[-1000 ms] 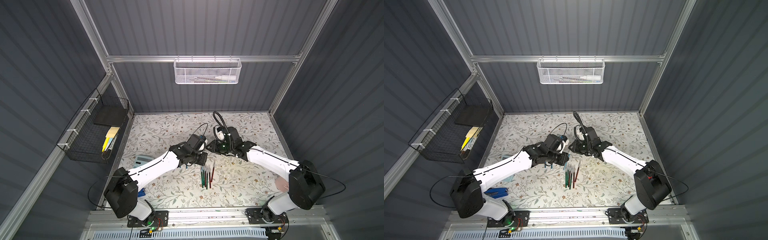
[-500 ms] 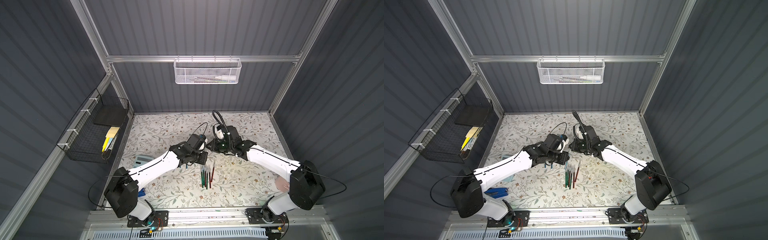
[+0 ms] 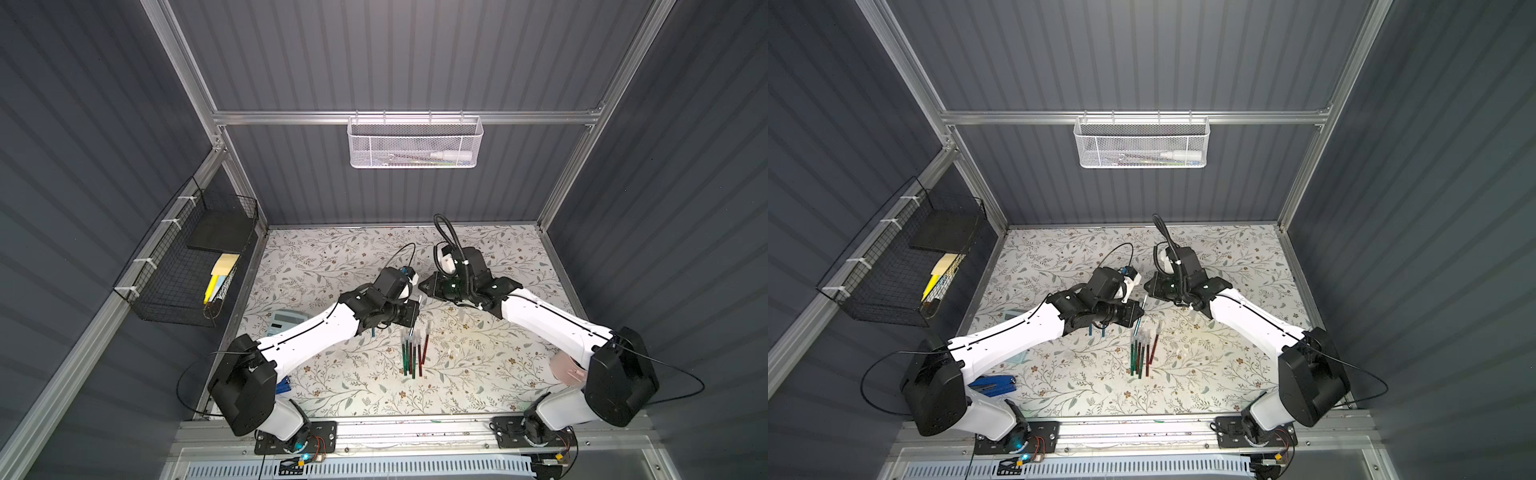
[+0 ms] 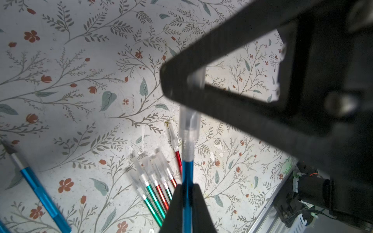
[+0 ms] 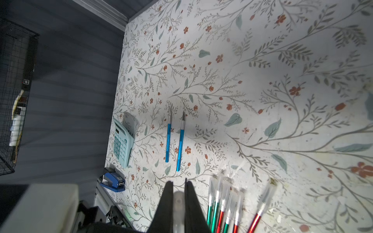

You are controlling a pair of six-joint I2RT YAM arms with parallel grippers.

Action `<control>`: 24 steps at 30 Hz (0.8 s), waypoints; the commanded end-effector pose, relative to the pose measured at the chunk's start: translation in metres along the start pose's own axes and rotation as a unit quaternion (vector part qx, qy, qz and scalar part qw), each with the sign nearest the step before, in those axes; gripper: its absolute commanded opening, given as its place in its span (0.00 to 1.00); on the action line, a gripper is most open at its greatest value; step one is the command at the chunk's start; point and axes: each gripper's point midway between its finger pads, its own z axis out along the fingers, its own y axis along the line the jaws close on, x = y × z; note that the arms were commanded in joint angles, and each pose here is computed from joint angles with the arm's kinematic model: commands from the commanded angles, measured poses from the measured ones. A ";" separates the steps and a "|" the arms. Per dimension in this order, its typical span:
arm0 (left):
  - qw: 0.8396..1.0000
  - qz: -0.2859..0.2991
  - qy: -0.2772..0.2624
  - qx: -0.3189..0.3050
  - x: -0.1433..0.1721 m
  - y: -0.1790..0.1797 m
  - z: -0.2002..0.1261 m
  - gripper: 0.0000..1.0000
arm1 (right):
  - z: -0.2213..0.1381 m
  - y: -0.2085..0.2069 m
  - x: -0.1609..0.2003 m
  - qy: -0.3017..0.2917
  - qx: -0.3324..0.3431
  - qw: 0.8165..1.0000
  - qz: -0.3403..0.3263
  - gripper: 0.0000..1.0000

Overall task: Remove protective caps from carving knives
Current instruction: Remove the protective sleeve from the carving knife.

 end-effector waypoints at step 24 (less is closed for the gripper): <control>0.977 -0.147 0.080 -0.130 0.016 0.110 0.017 0.00 | -0.046 -0.086 -0.002 -0.054 0.112 0.992 0.034 0.00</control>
